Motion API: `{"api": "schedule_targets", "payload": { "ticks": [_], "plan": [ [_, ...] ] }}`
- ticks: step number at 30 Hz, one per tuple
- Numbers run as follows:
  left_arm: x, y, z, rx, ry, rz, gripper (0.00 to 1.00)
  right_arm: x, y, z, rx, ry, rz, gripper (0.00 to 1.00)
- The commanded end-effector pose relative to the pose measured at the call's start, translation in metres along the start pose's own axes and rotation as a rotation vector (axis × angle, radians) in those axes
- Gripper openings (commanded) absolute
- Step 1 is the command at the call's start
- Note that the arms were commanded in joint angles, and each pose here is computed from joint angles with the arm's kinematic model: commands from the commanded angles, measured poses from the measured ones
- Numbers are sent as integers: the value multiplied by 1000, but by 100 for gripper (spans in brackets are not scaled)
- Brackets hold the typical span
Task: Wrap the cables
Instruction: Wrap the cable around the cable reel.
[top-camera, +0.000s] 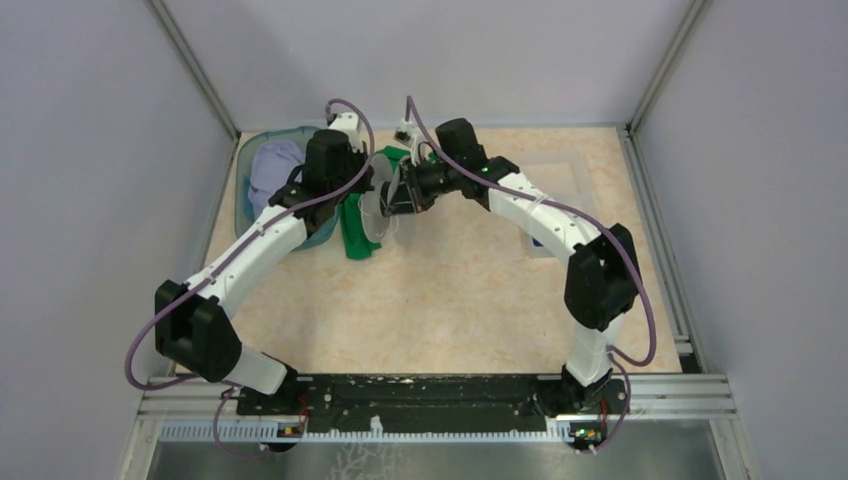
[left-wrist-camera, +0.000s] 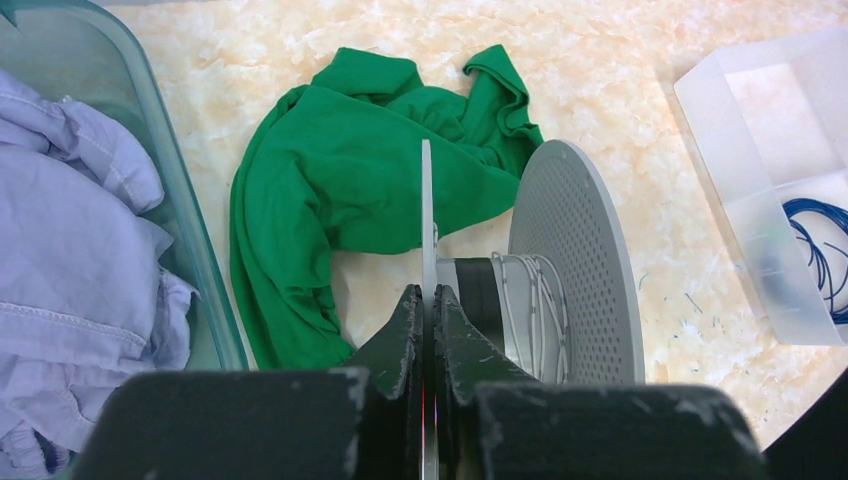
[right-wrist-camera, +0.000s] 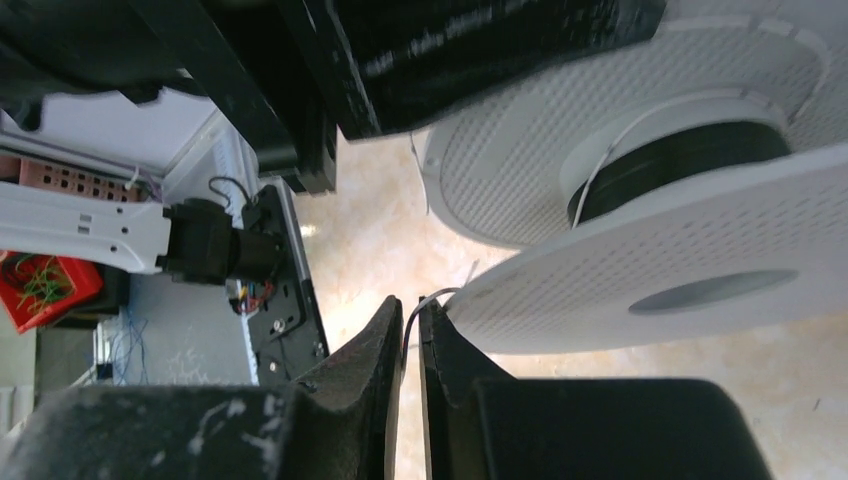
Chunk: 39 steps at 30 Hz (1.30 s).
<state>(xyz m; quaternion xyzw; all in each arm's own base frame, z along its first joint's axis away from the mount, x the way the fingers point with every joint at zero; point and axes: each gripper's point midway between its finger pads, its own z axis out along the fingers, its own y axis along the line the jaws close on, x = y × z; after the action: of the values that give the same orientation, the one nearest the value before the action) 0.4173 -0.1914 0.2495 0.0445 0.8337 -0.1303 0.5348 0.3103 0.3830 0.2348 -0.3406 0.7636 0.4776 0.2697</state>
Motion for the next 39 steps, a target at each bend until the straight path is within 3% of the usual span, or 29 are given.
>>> {"api": "schedule_targets", "payload": {
  "ticks": [1,23,31,39],
  "plan": [
    [-15,-9,-4,30,-64,24,0,-47,10,-14,-16,-109,-77,11],
    [-16,-26,-10,105,-71,101,0,-82,-29,-46,102,-175,-92,0],
    [-14,-46,-9,211,-86,221,0,-89,-48,-56,174,-174,-176,0],
    [-6,-62,-12,306,-81,340,0,-88,-30,-58,83,-149,-269,0]
  ]
}}
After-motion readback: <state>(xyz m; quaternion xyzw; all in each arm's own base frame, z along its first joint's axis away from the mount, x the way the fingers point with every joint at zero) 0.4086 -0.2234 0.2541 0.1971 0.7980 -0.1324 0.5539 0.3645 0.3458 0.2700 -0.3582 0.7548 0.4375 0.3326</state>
